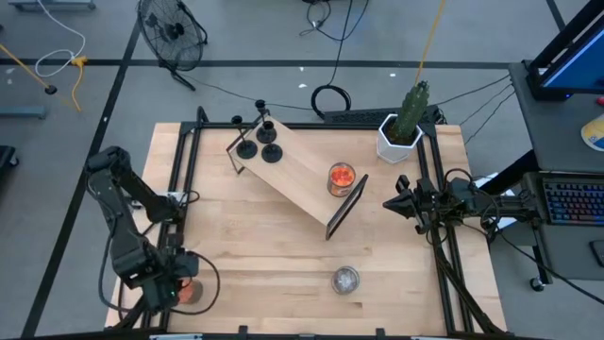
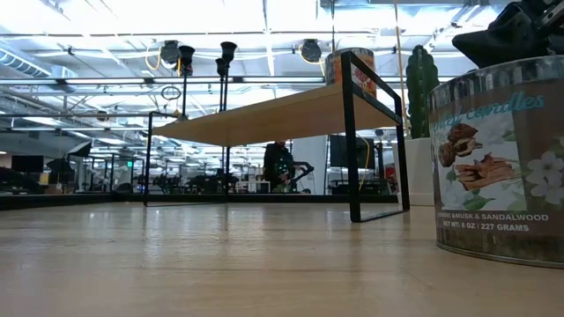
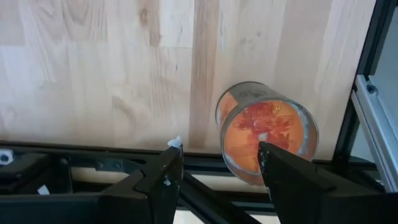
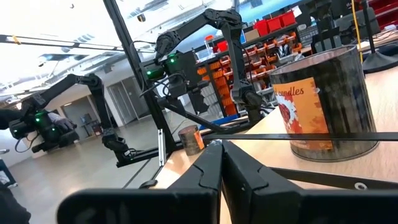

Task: Pick & Place candle stick holders
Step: Put the orange black candle tin on the shelf

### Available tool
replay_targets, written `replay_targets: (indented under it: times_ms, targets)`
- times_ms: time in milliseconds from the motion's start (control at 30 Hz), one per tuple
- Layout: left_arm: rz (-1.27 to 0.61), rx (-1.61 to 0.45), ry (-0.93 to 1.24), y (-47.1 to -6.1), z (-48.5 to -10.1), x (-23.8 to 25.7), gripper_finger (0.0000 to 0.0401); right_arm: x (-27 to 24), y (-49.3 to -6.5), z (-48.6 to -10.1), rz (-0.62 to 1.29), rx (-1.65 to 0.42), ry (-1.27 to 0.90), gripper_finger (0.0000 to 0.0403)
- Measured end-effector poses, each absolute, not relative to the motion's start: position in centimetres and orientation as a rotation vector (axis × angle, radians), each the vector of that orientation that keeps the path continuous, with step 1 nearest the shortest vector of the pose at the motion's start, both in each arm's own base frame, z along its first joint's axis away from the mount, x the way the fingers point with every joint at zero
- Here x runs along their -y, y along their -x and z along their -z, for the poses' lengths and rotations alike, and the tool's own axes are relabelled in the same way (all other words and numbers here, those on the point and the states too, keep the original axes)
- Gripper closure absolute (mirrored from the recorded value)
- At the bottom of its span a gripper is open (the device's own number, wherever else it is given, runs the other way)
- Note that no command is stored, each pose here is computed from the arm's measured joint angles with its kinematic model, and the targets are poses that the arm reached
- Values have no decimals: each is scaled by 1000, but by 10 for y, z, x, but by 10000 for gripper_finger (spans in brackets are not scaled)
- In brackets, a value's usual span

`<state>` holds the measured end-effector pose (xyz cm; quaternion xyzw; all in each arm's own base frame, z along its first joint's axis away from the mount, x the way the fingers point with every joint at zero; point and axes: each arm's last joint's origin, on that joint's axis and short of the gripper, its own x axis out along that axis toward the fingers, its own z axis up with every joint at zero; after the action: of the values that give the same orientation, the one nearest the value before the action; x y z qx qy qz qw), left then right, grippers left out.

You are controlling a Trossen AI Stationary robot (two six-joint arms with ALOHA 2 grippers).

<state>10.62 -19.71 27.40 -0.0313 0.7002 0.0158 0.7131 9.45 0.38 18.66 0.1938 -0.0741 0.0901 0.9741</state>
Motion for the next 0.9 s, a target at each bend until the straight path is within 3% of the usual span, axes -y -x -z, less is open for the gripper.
replay_targets:
  times_ms: [367, 900]
  targets:
    - [-126, -1588, 51, -98, -238, 191, 187, -4, -95, -187, -181, 150, -391, 402]
    - [-76, -1627, 102, -96, -207, 190, 187, -2, -95, -187, -134, 160, -396, 402]
